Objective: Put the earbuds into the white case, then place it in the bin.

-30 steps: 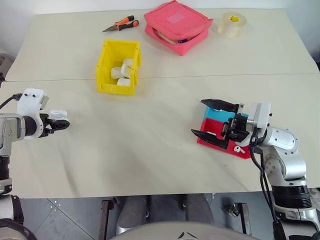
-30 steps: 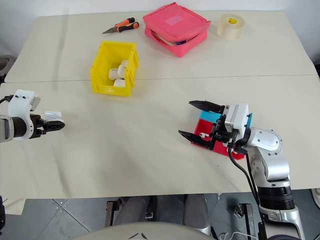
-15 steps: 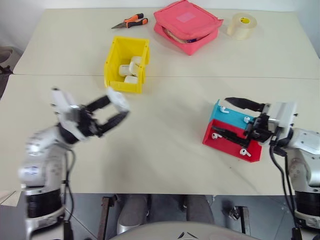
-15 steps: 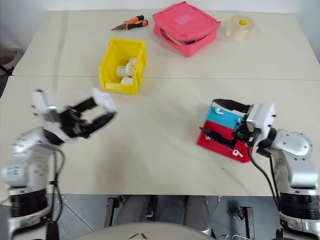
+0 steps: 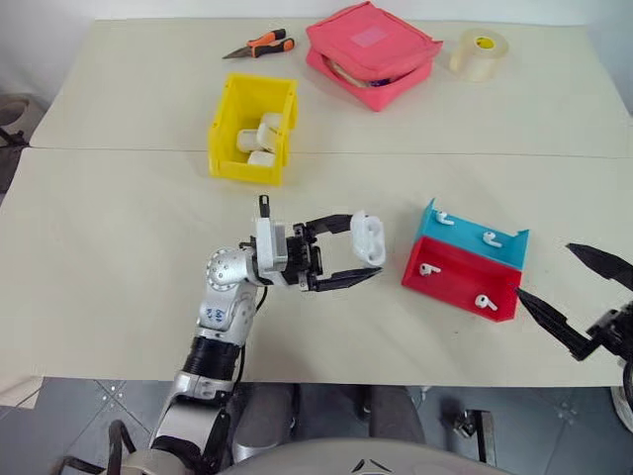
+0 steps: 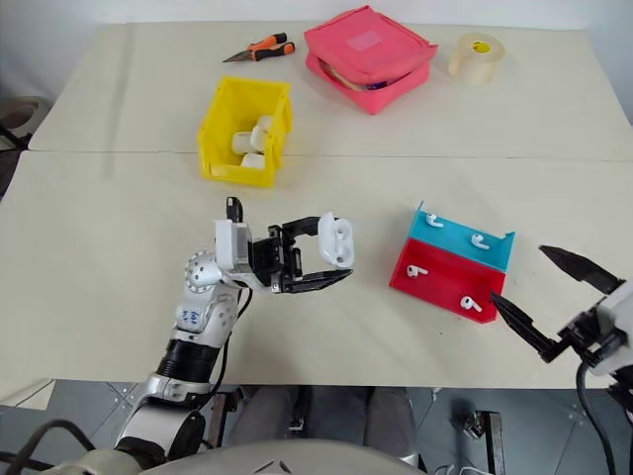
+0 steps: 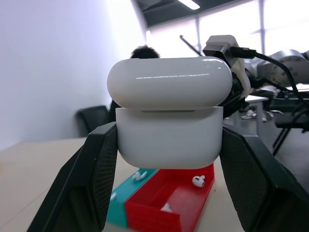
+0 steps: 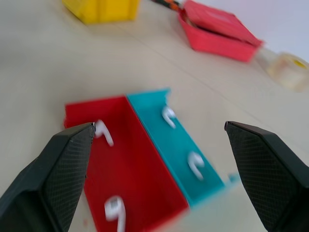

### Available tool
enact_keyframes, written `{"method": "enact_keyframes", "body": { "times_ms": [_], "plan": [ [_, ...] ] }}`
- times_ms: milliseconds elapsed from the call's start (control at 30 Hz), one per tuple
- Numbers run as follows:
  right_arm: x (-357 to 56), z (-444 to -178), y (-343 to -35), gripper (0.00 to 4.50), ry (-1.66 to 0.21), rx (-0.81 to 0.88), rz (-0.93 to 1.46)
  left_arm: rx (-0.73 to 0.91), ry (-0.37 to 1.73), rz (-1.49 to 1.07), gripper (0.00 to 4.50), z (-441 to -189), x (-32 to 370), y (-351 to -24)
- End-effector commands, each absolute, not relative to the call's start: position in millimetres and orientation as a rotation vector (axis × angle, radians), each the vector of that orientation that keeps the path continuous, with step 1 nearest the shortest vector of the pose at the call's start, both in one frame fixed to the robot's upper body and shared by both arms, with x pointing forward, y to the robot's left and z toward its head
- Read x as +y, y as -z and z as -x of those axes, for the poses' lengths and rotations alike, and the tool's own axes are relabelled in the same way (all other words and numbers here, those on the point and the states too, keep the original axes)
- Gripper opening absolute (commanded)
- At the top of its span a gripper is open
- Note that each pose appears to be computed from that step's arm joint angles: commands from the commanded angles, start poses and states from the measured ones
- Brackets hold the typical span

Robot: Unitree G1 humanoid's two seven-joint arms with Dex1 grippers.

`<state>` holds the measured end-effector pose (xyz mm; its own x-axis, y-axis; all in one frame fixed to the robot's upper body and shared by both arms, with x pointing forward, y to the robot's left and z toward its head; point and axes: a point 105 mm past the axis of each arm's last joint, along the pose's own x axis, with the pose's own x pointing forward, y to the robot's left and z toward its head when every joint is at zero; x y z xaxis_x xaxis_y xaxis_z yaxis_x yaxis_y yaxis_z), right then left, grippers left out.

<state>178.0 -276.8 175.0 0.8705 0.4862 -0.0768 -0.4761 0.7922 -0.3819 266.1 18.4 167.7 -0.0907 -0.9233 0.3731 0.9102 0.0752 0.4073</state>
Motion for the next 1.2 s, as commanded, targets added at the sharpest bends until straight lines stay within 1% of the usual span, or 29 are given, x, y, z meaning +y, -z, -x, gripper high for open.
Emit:
{"method": "enact_keyframes", "body": {
  "times_ms": [33, 100, 233, 367, 433, 533, 667, 800, 933, 1000, 1200],
  "plan": [
    [-272.2, -174.9, -183.7, 4.5, -0.503, 0.0, 0.424, -0.684, 1.566, -0.038, 2.79, -265.2, 8.3, -167.7],
    [-265.6, -180.7, -181.8, 4.5, -0.523, 0.063, 0.411, -0.701, 1.59, -0.055, 2.79, -262.9, 5.3, -166.6],
    [-233.5, -198.9, -179.7, 4.5, -0.706, 0.191, 0.407, -0.702, 1.615, -0.061, 2.79, -260.8, 3.4, -166.0],
    [-213.8, -214.6, -172.4, 4.5, -0.844, 0.344, 0.459, -0.696, 1.619, -0.061, 2.79, -260.3, 4.6, -165.0],
    [-204.0, -228.9, -168.4, 4.5, -0.915, 0.42, 0.528, -0.681, 1.633, -0.072, 2.79, -258.1, 7.2, -161.0],
    [-198.8, -241.4, -164.6, 4.5, -0.958, 0.481, 0.603, -0.67, 1.617, -0.076, 2.79, -257.8, 9.5, -160.5],
    [-194.9, -251.2, -158.7, 4.5, -1.008, 0.53, 0.665, -0.659, 1.591, -0.076, 2.79, -255.7, 13.1, -161.5],
    [-187.2, -253.7, -154.6, 4.5, -1.073, 0.547, 0.693, -0.652, 1.557, -0.068, 2.79, -254.2, 15.6, -163.2],
    [-187.3, -260.3, -153.5, 4.5, -1.075, 0.542, 0.725, -0.64, 1.541, -0.065, 2.79, -251.4, 15.8, -162.4],
    [-193.7, -259.3, -155.5, 4.5, -1.061, 0.559, 0.729, -0.637, 1.538, -0.065, 2.79, -250.2, 16.1, -162.6],
    [-226.2, -241.2, -156.4, 4.5, -1.009, 0.674, 0.783, -0.632, 1.533, -0.061, 2.79, -249.1, 15.4, -162.5]
  ]
}}
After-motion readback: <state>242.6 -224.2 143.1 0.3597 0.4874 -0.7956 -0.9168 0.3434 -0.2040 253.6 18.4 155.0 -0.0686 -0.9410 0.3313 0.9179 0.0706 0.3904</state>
